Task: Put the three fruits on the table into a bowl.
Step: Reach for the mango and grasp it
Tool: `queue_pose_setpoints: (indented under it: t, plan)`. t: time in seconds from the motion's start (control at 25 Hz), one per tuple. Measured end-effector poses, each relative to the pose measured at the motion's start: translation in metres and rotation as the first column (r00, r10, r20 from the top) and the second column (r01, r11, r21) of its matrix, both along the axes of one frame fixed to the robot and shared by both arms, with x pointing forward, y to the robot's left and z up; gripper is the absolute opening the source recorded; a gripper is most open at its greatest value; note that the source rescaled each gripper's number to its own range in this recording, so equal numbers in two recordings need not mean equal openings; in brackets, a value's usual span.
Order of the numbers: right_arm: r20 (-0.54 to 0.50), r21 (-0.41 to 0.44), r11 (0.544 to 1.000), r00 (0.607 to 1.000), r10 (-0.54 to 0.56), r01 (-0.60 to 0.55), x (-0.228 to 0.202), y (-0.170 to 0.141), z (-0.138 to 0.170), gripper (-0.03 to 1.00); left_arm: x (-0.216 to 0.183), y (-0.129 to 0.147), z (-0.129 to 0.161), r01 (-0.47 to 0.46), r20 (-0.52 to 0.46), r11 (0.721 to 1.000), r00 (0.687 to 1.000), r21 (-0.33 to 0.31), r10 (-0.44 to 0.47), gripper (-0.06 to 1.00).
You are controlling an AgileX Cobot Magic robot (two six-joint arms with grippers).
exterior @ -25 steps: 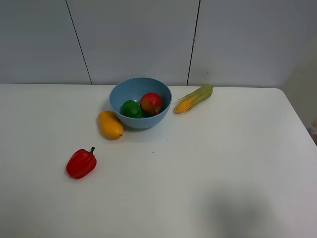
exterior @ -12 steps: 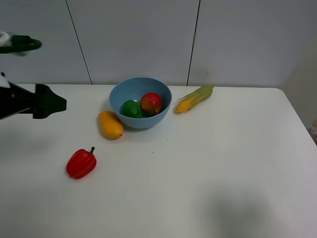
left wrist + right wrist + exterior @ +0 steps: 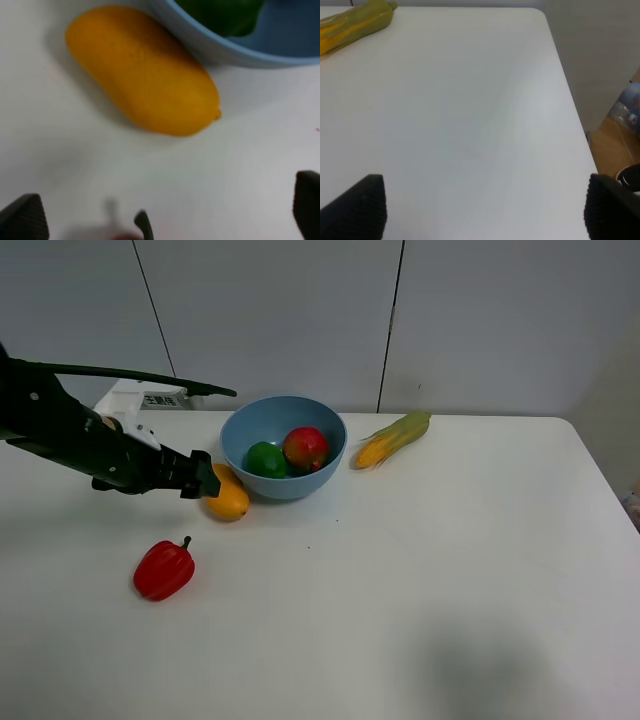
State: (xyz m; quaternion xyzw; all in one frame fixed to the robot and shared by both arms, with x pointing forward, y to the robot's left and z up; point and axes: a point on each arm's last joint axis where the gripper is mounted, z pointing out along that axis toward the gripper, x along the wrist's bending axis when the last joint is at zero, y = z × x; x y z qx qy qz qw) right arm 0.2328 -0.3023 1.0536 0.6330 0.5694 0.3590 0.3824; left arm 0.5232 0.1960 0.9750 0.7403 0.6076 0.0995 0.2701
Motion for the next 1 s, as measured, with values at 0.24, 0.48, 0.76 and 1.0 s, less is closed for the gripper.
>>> queue_pose_setpoints:
  t: [0.24,0.48,0.76,1.0]
  plan:
    - [0.0,0.001,1.0,1.0,0.0,0.0,0.0,0.0,0.0,0.26,0.03,-0.009,-0.018,0.003,0.01,1.0,1.0,0.017,-0.003,1.0]
    - [0.0,0.006,1.0,1.0,-0.003,0.003,0.0,0.0,0.0,0.26,0.045,-0.008,-0.034,-0.024,0.049,0.999,0.999,0.026,0.023,1.0]
    - [0.001,0.006,1.0,1.0,-0.003,0.003,0.0,0.0,0.0,0.26,0.053,-0.007,-0.052,-0.044,0.063,0.998,0.997,0.039,0.041,1.0]
    - [0.001,0.006,1.0,1.0,-0.003,0.003,0.0,0.0,0.0,0.26,0.057,-0.008,-0.061,-0.068,0.067,0.997,0.996,0.03,0.066,1.0]
